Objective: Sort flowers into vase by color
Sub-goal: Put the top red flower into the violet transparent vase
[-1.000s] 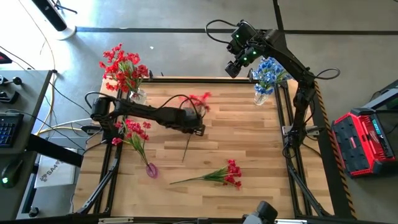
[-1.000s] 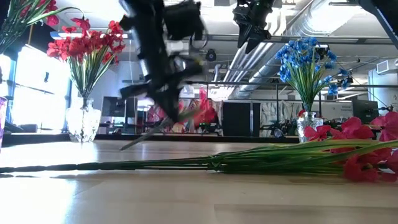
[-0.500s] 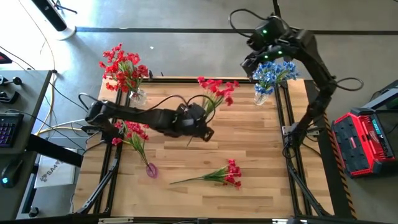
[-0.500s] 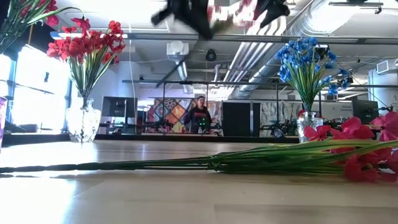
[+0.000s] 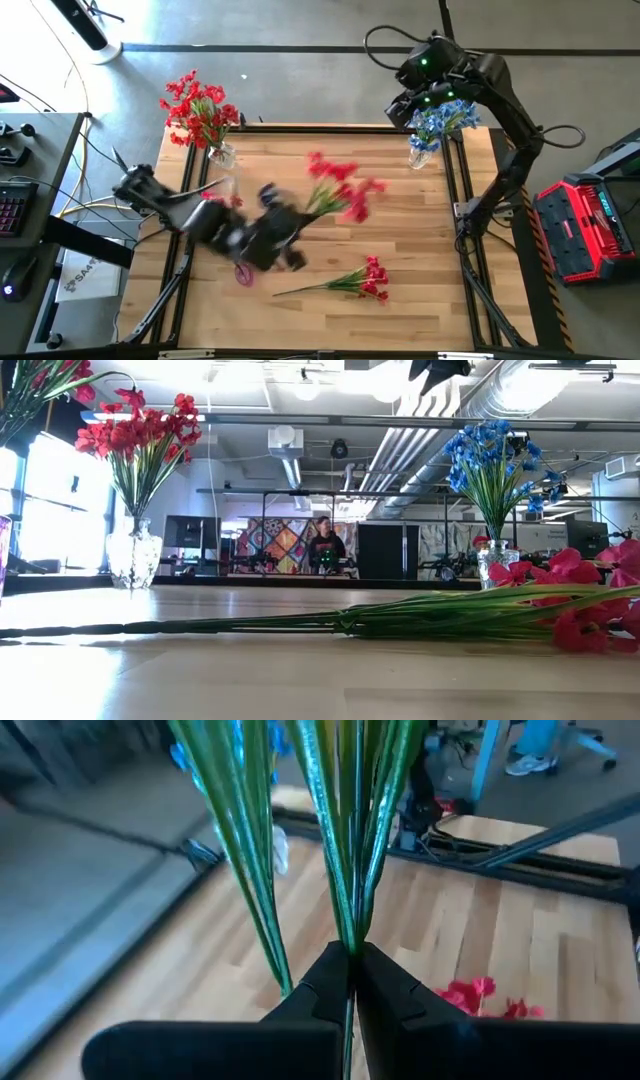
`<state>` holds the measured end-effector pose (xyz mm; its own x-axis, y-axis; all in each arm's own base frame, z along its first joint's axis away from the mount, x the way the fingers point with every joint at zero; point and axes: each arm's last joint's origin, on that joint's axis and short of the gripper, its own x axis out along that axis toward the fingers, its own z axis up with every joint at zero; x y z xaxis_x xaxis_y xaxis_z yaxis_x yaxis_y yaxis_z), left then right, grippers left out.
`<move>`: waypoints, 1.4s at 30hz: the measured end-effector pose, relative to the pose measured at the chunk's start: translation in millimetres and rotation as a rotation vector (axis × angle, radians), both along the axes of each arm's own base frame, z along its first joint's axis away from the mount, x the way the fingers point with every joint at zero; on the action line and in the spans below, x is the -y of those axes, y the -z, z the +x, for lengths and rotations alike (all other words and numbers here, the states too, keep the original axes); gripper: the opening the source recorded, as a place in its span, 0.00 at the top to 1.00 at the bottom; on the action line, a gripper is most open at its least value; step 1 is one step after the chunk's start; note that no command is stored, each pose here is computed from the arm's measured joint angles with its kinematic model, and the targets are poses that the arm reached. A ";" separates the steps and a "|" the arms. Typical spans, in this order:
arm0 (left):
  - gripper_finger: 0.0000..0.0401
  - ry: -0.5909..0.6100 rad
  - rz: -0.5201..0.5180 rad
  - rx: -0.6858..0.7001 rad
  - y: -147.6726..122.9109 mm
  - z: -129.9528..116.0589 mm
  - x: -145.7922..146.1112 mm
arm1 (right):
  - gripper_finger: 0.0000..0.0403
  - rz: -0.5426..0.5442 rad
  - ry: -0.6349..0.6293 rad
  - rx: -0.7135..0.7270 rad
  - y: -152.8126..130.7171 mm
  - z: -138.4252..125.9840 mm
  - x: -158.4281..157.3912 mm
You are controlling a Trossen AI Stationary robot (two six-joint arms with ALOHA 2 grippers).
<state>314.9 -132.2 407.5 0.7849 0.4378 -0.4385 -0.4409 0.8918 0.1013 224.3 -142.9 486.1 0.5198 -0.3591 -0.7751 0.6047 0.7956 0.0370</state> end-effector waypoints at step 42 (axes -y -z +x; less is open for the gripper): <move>1.00 0.081 0.090 0.424 138.0 -192.1 85.1 | 0.41 0.075 0.211 -0.053 56.6 108.5 -137.8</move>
